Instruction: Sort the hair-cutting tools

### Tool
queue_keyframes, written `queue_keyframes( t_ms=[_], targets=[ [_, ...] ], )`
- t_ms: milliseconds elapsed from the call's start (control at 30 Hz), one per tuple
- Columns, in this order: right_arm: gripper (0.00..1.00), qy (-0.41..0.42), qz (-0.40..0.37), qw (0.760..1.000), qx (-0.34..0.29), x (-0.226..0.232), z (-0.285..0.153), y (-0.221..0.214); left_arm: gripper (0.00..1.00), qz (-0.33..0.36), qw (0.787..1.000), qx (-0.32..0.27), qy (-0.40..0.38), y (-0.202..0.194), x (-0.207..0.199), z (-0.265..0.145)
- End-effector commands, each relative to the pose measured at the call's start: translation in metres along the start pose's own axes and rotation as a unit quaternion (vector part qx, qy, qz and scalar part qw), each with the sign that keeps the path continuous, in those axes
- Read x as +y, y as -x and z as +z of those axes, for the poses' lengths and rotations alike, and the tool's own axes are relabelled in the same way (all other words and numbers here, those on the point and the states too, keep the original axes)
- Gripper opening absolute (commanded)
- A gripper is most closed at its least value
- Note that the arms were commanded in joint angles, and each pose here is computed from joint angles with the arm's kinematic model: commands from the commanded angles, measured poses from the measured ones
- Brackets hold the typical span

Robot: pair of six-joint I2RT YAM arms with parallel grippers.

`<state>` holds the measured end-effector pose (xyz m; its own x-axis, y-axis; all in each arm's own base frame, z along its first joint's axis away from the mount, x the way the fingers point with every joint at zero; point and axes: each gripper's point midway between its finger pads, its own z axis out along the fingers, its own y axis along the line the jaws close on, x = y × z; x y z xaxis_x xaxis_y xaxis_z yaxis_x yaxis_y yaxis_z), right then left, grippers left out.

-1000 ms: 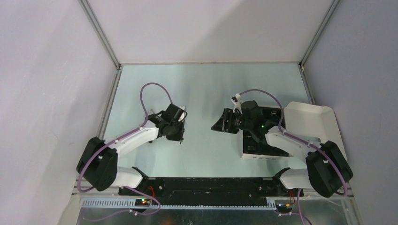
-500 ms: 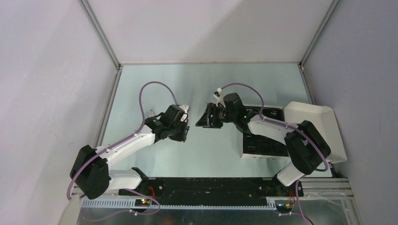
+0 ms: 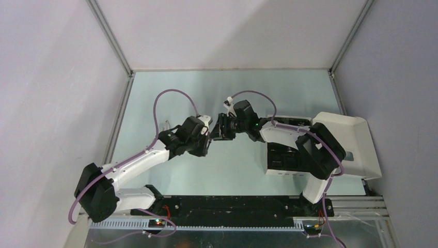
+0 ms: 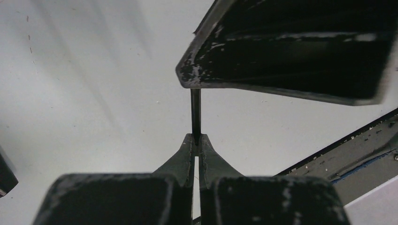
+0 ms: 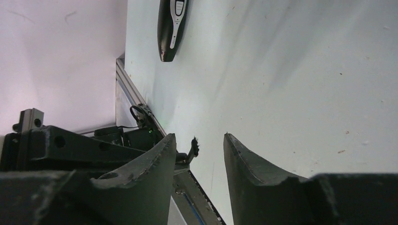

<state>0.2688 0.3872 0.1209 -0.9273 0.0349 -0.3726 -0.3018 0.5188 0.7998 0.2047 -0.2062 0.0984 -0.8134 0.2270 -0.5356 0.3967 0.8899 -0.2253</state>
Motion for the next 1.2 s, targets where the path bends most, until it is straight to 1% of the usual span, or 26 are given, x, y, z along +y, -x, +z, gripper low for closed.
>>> queue_keyframes(
  t_ms=[0,33,167,200,233,267,300,400,467,500,533,567,600,633,667,700,733,800,900,1000,1033,1067,1100,1133,1167],
  targets=[
    [0.42,0.023,-0.012,1.000,0.005,0.015,0.008,0.004,0.00,0.020,0.999,-0.037,-0.021,0.022,-0.013,-0.014],
    [0.40,0.024,-0.012,1.000,0.005,0.015,0.009,0.004,0.00,0.021,0.999,-0.037,-0.021,0.022,-0.013,-0.014],
    [0.25,0.024,-0.012,1.000,0.008,0.015,0.010,0.003,0.00,0.022,0.999,-0.039,-0.022,0.023,-0.014,-0.014],
    [0.18,0.025,-0.013,1.000,0.009,0.015,0.010,0.002,0.00,0.022,0.999,-0.040,-0.021,0.023,-0.014,-0.015],
    [0.14,0.025,-0.014,1.000,0.010,0.015,0.009,0.002,0.00,0.022,0.999,-0.041,-0.020,0.024,-0.013,-0.015],
    [0.05,0.024,-0.015,1.000,0.011,0.015,0.009,0.002,0.00,0.022,0.999,-0.042,-0.020,0.024,-0.014,-0.015],
    [0.00,0.024,-0.017,1.000,0.012,0.016,0.008,0.001,0.00,0.022,0.999,-0.043,-0.019,0.025,-0.014,-0.015],
    [0.00,0.025,-0.022,0.999,0.010,0.020,0.003,0.002,0.00,0.022,0.998,-0.047,-0.020,0.026,-0.014,-0.017],
    [0.00,0.024,-0.029,0.999,0.004,0.024,-0.002,0.004,0.12,0.018,0.998,-0.058,-0.003,0.031,-0.008,-0.020],
    [0.00,0.023,-0.034,0.999,0.001,0.025,-0.004,0.005,0.23,0.015,0.998,-0.067,0.009,0.034,-0.004,-0.022],
    [0.00,0.020,-0.039,0.999,-0.004,0.027,-0.009,0.008,0.27,0.012,0.997,-0.077,0.012,0.037,-0.003,-0.026],
    [0.00,0.015,-0.042,0.999,-0.011,0.026,-0.012,0.011,0.37,0.008,0.996,-0.088,0.024,0.041,0.001,-0.028],
    [0.00,0.013,-0.049,0.999,-0.016,0.029,-0.018,0.013,0.42,0.004,0.994,-0.106,0.035,0.046,0.005,-0.034],
    [0.00,0.005,-0.050,0.998,-0.026,0.027,-0.022,0.017,0.52,-0.001,0.992,-0.116,0.040,0.049,0.007,-0.037],
    [0.00,0.006,-0.054,0.998,-0.039,0.031,-0.030,0.023,0.56,-0.006,0.989,-0.138,0.051,0.056,0.012,-0.046],
    [0.00,0.000,-0.053,0.998,-0.046,0.027,-0.034,0.025,0.64,-0.011,0.987,-0.148,0.057,0.058,0.014,-0.049],
    [0.00,-0.002,-0.052,0.997,-0.058,0.026,-0.044,0.030,0.67,-0.018,0.983,-0.170,0.071,0.063,0.020,-0.058],
    [0.00,-0.011,-0.050,0.995,-0.080,0.021,-0.061,0.037,0.79,-0.033,0.976,-0.197,0.087,0.069,0.030,-0.071],
    [0.00,-0.030,-0.039,0.992,-0.116,0.008,-0.087,0.047,0.87,-0.060,0.965,-0.235,0.099,0.074,0.045,-0.091],
    [0.00,-0.058,-0.026,0.983,-0.174,-0.011,-0.127,0.059,0.97,-0.096,0.951,-0.266,0.128,0.072,0.074,-0.106],
    [0.00,-0.068,-0.024,0.979,-0.190,-0.012,-0.141,0.061,0.98,-0.106,0.944,-0.284,0.131,0.072,0.079,-0.116],
    [0.00,-0.086,-0.013,0.975,-0.205,-0.027,-0.153,0.063,0.99,-0.122,0.937,-0.291,0.150,0.069,0.094,-0.120],
    [0.00,-0.094,-0.011,0.970,-0.224,-0.028,-0.166,0.065,0.99,-0.131,0.930,-0.309,0.153,0.069,0.099,-0.130],
    [0.00,-0.112,0.001,0.965,-0.239,-0.043,-0.178,0.067,1.00,-0.146,0.922,-0.315,0.171,0.066,0.112,-0.133],
    [0.00,-0.120,0.001,0.958,-0.259,-0.045,-0.190,0.070,1.00,-0.152,0.915,-0.331,0.175,0.065,0.117,-0.142]
  ],
)
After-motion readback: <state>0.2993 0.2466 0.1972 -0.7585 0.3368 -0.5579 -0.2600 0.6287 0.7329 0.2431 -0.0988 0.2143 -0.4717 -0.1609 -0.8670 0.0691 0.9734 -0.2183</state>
